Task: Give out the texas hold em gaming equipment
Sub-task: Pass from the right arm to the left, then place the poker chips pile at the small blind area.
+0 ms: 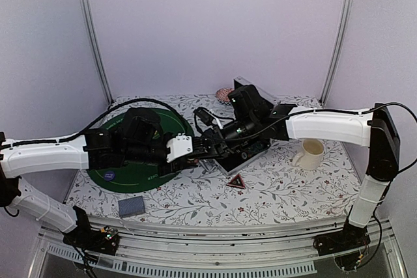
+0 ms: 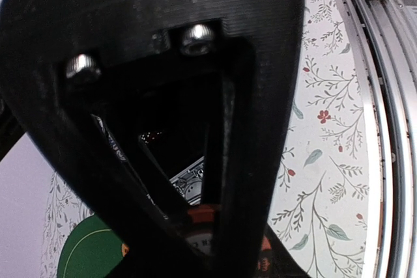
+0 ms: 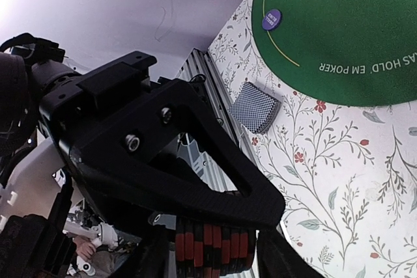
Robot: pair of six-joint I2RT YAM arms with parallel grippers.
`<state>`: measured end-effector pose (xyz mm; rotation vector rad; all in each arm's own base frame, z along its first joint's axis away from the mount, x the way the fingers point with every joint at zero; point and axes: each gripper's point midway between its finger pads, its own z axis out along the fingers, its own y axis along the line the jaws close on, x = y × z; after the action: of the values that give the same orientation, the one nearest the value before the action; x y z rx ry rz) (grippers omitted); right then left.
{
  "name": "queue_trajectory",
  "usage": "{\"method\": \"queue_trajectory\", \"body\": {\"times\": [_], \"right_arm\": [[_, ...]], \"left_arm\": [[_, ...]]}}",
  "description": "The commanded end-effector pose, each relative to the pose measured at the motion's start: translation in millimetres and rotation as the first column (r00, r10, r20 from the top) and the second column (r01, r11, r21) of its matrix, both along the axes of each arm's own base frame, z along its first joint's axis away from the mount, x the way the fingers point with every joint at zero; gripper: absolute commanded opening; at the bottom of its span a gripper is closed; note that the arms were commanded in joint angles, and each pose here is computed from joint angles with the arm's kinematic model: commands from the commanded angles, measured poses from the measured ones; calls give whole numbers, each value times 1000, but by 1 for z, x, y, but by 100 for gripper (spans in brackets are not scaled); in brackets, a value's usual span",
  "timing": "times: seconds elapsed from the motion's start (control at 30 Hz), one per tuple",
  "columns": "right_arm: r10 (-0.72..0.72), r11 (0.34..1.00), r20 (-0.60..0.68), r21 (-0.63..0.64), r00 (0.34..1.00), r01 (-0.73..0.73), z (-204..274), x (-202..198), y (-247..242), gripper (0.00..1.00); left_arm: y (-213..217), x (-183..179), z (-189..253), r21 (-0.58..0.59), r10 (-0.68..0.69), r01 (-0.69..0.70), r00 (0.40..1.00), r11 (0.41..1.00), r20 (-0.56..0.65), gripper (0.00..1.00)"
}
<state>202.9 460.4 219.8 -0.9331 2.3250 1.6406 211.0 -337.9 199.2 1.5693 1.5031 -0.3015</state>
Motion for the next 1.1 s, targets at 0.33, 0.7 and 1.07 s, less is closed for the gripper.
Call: {"method": "queue_trajectory", "body": {"times": [0.33, 0.7, 1.07], "right_arm": [[-108, 994, 86, 12, 990, 108, 13, 23, -25, 61], [-272, 956, 200, -57, 941, 289, 6, 49, -73, 63], [-256, 952, 287, -94, 923, 293, -9, 40, -96, 64]], "left_arm": [[10, 17, 6, -27, 84, -87, 993, 996, -79, 0], [108, 93, -36, 0, 603, -644, 717, 765, -350, 0], [235, 120, -117, 95, 857, -978, 112, 184, -503, 0]]}}
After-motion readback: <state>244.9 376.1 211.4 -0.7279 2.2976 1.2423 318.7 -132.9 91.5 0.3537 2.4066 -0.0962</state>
